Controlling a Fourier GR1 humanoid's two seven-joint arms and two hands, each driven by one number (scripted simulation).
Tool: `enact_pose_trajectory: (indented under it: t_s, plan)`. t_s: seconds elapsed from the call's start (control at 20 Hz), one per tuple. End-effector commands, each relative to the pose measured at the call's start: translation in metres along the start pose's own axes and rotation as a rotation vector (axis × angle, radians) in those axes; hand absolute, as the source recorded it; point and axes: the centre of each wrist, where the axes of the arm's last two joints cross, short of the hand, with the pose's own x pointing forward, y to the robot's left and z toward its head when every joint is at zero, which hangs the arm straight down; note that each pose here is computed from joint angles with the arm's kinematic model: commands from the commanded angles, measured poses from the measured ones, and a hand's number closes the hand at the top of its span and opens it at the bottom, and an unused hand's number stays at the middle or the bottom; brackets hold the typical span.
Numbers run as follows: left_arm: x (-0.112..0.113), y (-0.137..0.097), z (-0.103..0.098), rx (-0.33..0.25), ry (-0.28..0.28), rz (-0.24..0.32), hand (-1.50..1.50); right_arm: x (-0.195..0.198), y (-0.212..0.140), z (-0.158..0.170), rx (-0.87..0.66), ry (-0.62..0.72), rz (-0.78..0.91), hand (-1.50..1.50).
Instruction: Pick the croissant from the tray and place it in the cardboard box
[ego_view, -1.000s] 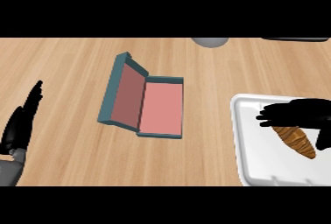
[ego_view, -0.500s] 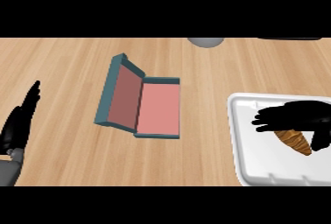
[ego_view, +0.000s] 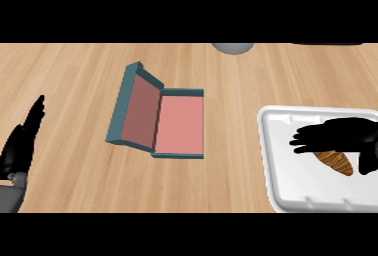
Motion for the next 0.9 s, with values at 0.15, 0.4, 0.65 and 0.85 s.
enact_pose_trajectory:
  t_s: [0.15, 0.4, 0.65, 0.85]
  plan:
    - [0.004, -0.006, 0.002, 0.009, -0.002, 0.006, 0.00, -0.004, 0.015, -0.027, -0.023, -0.114, -0.014, 1.50]
    - [0.023, -0.002, -0.005, 0.002, -0.003, 0.000, 0.00, -0.012, 0.005, -0.017, -0.219, -0.134, 0.067, 1.50]
    - [0.000, 0.018, -0.003, -0.002, 0.008, 0.003, 0.00, -0.008, -0.001, -0.045, -0.339, -0.142, 0.112, 1.50]
    - [-0.011, 0.022, 0.004, 0.007, 0.009, 0.004, 0.00, -0.019, -0.028, -0.035, -0.466, 0.002, 0.073, 1.50]
